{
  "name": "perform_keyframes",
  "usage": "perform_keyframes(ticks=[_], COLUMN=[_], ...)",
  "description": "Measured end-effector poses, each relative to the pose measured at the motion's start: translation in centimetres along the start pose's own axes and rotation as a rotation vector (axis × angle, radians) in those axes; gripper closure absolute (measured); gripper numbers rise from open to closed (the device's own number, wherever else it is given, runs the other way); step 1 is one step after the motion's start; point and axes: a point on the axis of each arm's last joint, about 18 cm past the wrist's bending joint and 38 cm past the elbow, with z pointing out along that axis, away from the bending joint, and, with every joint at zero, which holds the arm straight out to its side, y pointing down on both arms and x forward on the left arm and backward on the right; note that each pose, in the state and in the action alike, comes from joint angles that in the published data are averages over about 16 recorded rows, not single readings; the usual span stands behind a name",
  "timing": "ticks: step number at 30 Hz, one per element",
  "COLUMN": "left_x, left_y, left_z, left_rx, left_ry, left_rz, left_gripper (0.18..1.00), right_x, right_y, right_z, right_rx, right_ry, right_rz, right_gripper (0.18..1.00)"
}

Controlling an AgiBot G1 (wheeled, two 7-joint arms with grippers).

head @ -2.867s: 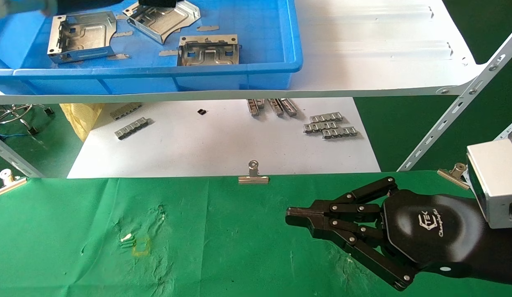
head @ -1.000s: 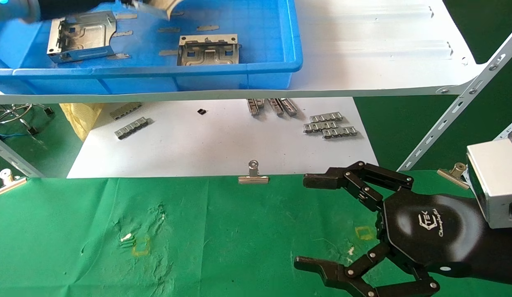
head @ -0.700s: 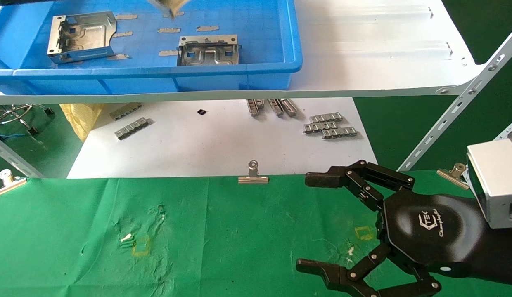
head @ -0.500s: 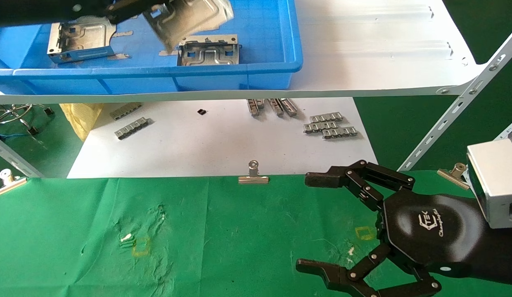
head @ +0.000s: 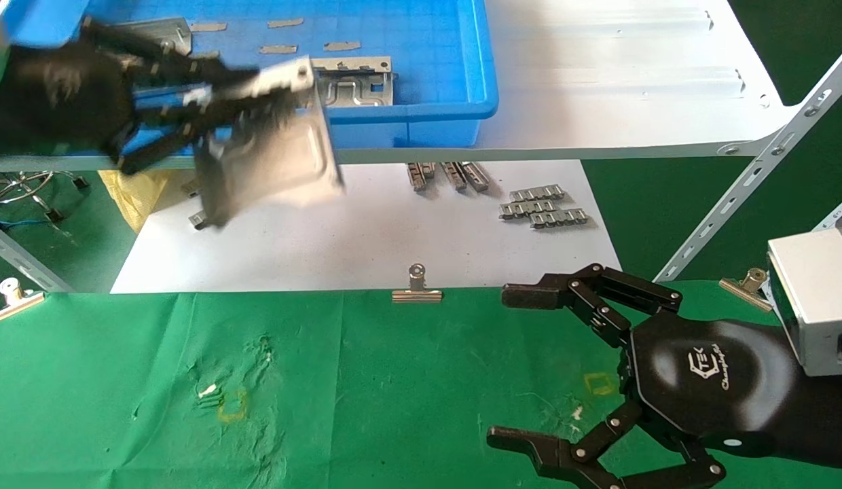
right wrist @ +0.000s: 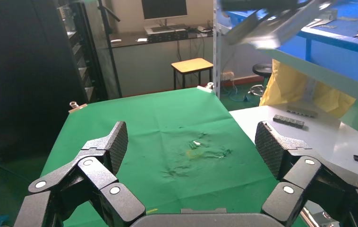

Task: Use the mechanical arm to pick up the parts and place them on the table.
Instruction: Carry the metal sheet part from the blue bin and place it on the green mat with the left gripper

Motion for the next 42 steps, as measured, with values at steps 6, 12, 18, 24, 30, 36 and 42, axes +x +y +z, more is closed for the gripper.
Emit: perform_keyframes(ticks=[6,12,18,24,30,36,42], left_x=[4.3,8.2,10.7,12.0,12.8,13.4,13.4], left_y=[4.0,8.9,12.5,14.3,15.3,15.8,15.9], left_z=[-1.8,-2.5,-2.2,-1.8,-1.8,-1.7,-1.6], left_rx=[-0.088,-0.212,-0.297,-0.336,-0.349,-0.355,-0.346], left_ry=[0.072,0.158,0.245,0.308,0.328,0.328,0.317], left_rz=[-0.001,0.015,0.098,0.163,0.158,0.132,0.125], left_gripper=[0.914,0.914,0.915,0.916,0.917,0.909,0.881], right_x=[0.0,0.0,0.0,0.0,0.0,0.0,0.0], right_y=[0.0,0.0,0.0,0.0,0.0,0.0,0.0], right_z=[0.0,0.0,0.0,0.0,0.0,0.0,0.0], right_rx=[0.0,0.0,0.0,0.0,0.0,0.0,0.0], right_ry=[0.0,0.0,0.0,0.0,0.0,0.0,0.0], right_rz=[0.0,0.0,0.0,0.0,0.0,0.0,0.0], right_gripper=[0.178,0.178,0.178,0.178,0.178,0.178,0.178])
